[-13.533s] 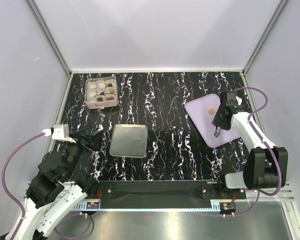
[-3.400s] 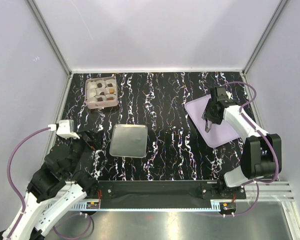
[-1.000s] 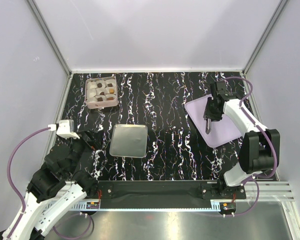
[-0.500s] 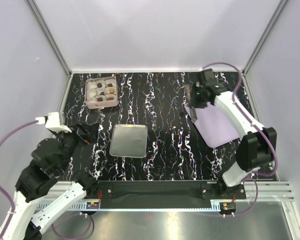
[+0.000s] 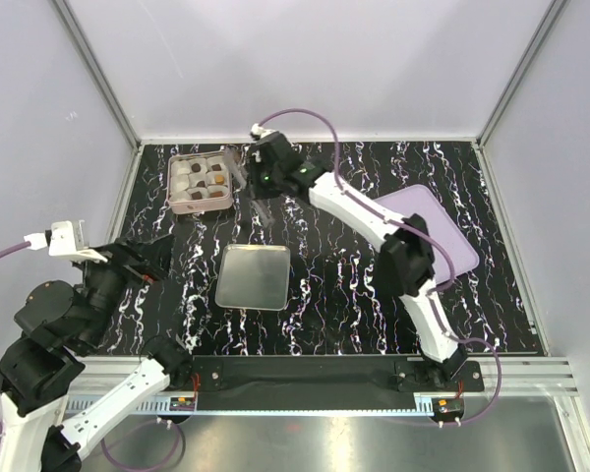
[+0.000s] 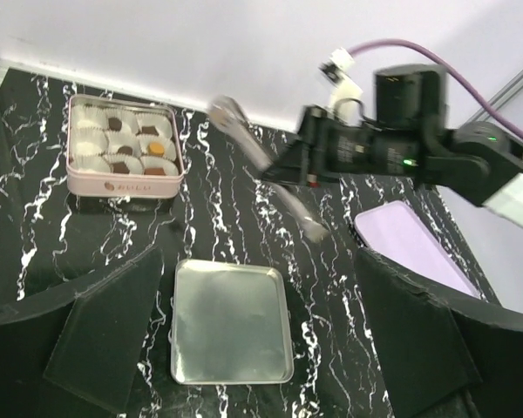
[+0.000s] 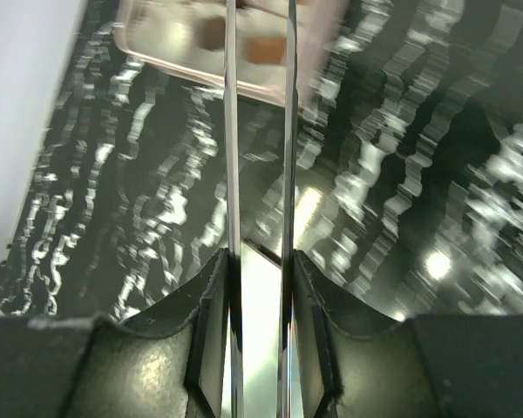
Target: Pack the chocolate
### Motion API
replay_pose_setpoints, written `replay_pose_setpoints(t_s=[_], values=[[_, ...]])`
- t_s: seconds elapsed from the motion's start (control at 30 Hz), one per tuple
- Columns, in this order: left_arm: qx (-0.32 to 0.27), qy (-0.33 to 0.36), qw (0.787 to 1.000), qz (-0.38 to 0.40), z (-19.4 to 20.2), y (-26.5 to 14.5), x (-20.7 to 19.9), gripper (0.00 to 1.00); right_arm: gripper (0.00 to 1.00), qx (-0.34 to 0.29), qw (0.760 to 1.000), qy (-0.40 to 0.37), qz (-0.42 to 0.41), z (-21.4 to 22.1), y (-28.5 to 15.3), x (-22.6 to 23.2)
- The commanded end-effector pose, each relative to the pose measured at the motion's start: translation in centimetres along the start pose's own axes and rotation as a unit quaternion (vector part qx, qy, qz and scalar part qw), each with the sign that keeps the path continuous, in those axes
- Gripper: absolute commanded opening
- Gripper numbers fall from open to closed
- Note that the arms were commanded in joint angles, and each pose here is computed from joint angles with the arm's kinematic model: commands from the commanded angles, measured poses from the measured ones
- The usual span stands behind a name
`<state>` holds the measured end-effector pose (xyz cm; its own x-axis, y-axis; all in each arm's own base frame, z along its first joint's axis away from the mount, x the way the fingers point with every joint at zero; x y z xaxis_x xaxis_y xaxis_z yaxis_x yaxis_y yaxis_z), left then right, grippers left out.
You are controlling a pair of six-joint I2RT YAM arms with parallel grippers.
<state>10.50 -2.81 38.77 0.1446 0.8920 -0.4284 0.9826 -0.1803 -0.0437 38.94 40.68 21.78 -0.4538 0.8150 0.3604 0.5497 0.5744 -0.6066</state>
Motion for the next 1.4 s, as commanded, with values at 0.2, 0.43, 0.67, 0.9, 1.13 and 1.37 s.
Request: replay_pose_setpoints(t_s=[0.2,0.43,0.67,0.9,1.13,1.37], values=[[0.001,-0.005,1.000,0.001,0.8,-0.6,0.7,0.99,0.37,-0.102,0.982,-0.086,-0.137,-0.8,6.3,8.2],[-0.007,-0.006,1.000,-0.005,0.8,-1.3,1.3,0.99,0.38,-0.108,0.975,-0.065,-0.183,0.2,9.0,10.1],[-0.016,-0.012,1.000,-0.006,0.8,-2.1,2.0,0.99,0.38,-0.101,0.976,-0.058,-0.182,1.8,11.1,10.0],[-0.022,-0.015,1.000,-0.007,0.7,-2.6,2.3,0.99,0.39,-0.078,0.978,-0.057,-0.186,3.6,12.3,9.6],[-0.019,-0.013,1.000,-0.012,1.1,-2.6,2.5,0.99,0.39,-0.066,0.976,-0.062,-0.196,4.6,12.8,9.5],[-0.021,-0.010,1.000,-0.018,1.2,-2.7,2.9,0.99,0.40,-0.055,0.980,-0.060,-0.184,5.8,13.7,9.0]])
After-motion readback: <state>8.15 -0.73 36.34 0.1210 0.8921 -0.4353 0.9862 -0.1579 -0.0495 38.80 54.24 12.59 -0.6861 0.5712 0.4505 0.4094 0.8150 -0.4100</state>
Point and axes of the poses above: each gripper's point midway between its finger pads, its own y axis out along the fingers, its own x axis along the line the jaws close on, z = x × y, the point moved 5 cm from there along -y, back along the fingers, and after that the axes turned 2 degrees about -y, right-handed, at the moved point
